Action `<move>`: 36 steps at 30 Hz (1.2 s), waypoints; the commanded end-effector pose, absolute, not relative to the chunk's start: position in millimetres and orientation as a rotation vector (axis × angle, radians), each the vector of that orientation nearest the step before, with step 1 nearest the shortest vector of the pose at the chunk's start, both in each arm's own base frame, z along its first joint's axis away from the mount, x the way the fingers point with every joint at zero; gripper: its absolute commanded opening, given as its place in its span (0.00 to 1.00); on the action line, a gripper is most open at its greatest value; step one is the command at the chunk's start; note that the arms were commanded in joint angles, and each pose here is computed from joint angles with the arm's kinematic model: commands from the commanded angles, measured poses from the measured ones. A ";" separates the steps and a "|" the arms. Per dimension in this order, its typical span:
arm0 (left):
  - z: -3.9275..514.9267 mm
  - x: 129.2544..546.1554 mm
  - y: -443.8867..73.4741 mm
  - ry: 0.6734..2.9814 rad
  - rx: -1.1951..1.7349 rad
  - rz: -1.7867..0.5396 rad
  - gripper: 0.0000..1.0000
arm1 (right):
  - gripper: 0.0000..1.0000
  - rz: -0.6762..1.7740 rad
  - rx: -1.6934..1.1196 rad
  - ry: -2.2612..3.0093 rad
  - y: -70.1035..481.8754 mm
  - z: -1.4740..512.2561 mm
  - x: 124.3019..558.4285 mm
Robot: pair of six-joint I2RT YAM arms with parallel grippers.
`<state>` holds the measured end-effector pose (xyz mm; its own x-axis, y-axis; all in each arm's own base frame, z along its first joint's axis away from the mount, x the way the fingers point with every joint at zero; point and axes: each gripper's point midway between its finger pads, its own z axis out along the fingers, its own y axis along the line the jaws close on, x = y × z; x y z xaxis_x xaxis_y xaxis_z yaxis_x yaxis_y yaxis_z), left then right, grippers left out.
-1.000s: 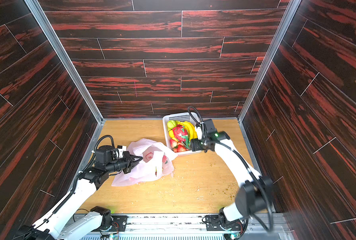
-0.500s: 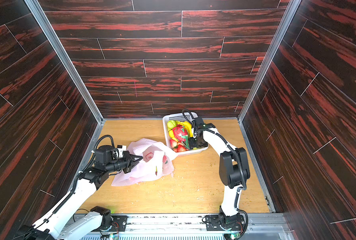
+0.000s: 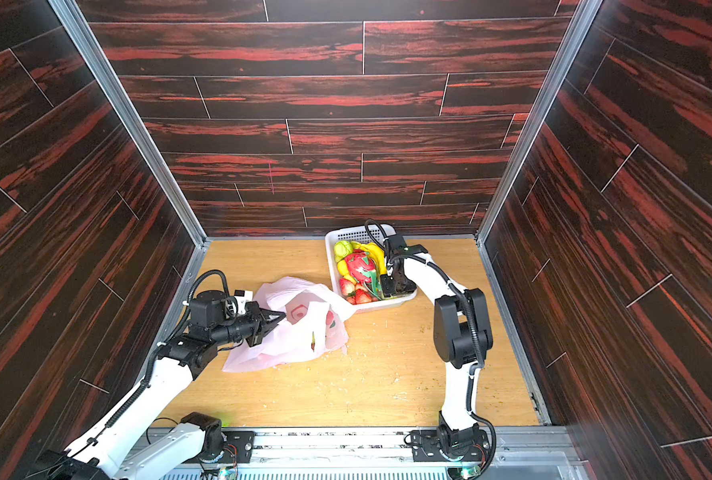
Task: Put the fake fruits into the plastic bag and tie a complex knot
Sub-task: 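Lower the right gripper into the basket and grasp the green pear, then carry the green pear with the right gripper toward the bag opening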
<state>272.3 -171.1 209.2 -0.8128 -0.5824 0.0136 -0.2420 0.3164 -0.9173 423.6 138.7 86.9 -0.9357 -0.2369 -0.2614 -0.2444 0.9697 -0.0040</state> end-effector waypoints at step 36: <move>209.7 274.2 -172.1 2.262 -0.724 -1.508 0.00 | 0.22 0.260 -0.288 2.443 140.9 238.4 395.4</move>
